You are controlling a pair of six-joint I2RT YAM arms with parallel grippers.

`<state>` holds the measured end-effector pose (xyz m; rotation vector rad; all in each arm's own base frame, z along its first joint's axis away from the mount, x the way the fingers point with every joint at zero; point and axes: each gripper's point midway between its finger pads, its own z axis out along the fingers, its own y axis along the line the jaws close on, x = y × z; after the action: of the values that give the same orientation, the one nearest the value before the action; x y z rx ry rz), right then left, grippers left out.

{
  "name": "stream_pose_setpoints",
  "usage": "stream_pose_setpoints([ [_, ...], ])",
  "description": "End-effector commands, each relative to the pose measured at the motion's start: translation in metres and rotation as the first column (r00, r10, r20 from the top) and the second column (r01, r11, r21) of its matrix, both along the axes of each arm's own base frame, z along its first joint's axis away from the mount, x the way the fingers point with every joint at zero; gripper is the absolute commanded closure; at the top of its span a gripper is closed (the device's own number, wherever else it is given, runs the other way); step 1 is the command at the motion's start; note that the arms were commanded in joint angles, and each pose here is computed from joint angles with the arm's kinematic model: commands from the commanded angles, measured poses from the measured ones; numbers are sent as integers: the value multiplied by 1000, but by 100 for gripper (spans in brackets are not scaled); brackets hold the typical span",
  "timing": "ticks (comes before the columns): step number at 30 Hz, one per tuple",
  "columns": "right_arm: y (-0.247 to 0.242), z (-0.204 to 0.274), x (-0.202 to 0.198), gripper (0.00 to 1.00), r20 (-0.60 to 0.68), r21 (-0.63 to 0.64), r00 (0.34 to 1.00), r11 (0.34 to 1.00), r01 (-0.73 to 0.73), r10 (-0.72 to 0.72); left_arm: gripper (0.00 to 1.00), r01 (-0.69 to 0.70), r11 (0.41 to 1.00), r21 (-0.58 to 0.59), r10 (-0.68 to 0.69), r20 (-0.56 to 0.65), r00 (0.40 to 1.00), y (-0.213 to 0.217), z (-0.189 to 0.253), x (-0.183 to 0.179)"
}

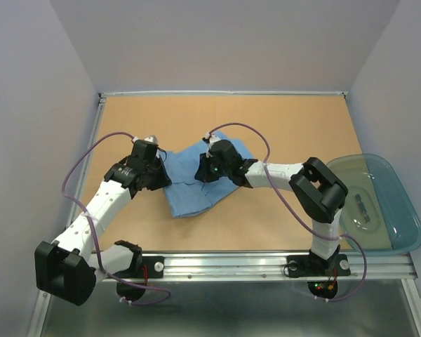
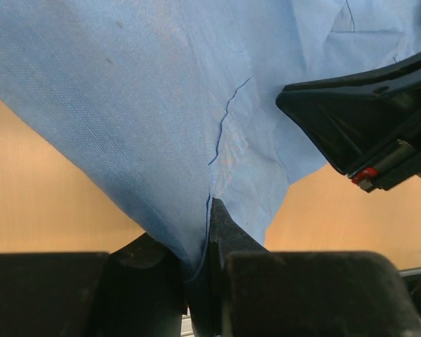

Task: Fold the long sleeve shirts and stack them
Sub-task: Fold the shirt

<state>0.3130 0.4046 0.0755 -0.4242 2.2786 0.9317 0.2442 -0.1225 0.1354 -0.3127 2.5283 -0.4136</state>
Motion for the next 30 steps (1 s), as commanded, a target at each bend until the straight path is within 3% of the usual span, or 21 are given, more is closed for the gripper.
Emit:
stream_pose_setpoints([
  [1,37,11,-7,84,16,83,997,993,-80,79,100,9,1000,3,-9,54,998,4,27,1],
  [7,47,-11,-18,87,-41,122,995,989,-89,95,100,18,1000,6,-19,50,999,4,36,1],
  [17,90,-16,-60,89,-88,222,966,950,-219,243,98,50,999,-12,-50,44,998,-8,50,16],
  [30,107,-27,-68,88,-148,317,953,925,-208,265,98,107,994,-15,-107,-23,994,-24,26,35],
])
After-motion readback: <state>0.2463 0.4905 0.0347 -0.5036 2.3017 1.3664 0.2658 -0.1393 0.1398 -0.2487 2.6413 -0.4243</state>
